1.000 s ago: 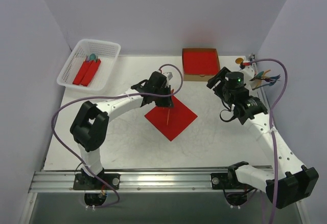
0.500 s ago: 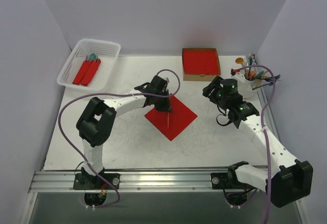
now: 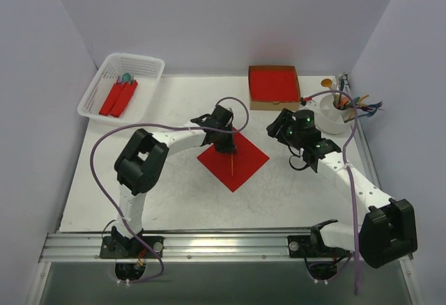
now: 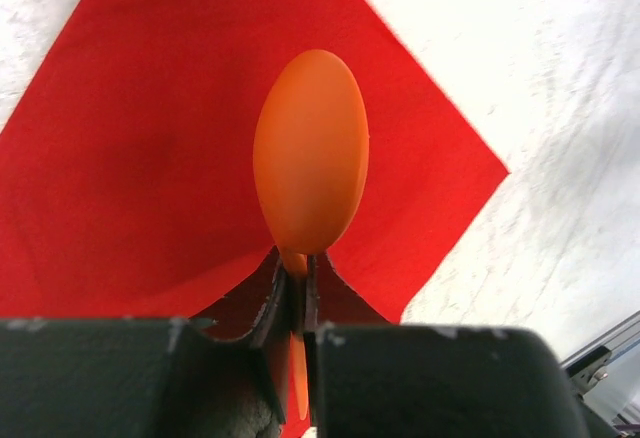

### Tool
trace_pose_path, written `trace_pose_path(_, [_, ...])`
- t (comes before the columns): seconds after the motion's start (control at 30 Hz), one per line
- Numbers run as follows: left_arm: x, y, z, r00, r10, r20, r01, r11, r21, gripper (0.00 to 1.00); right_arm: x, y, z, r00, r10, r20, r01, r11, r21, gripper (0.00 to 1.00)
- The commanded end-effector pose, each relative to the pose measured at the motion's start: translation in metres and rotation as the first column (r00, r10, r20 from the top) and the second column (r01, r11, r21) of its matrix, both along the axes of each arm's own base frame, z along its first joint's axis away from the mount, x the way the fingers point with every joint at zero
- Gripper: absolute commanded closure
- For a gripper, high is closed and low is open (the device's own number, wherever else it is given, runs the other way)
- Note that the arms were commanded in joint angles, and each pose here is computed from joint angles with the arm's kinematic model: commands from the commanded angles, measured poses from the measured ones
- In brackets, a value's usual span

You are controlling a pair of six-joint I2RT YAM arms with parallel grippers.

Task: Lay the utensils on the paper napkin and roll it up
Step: Place the utensils on the napkin.

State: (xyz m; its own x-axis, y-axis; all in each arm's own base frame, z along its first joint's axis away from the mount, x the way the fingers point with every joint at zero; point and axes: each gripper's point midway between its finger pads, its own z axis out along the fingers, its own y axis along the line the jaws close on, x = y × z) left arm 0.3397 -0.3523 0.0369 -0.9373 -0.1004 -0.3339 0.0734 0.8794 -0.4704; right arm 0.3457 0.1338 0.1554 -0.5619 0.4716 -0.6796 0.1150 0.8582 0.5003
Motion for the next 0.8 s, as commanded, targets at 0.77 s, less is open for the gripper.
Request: trace_pose_path(0.77, [0.017, -0.002, 0.003, 0.999, 0.006, 0.053, -0.010, 0.997, 0.075, 0.77, -0.005, 0.006, -0.005, 0.999, 0.044, 0.028, -0.044, 0.999, 0.011, 0.52])
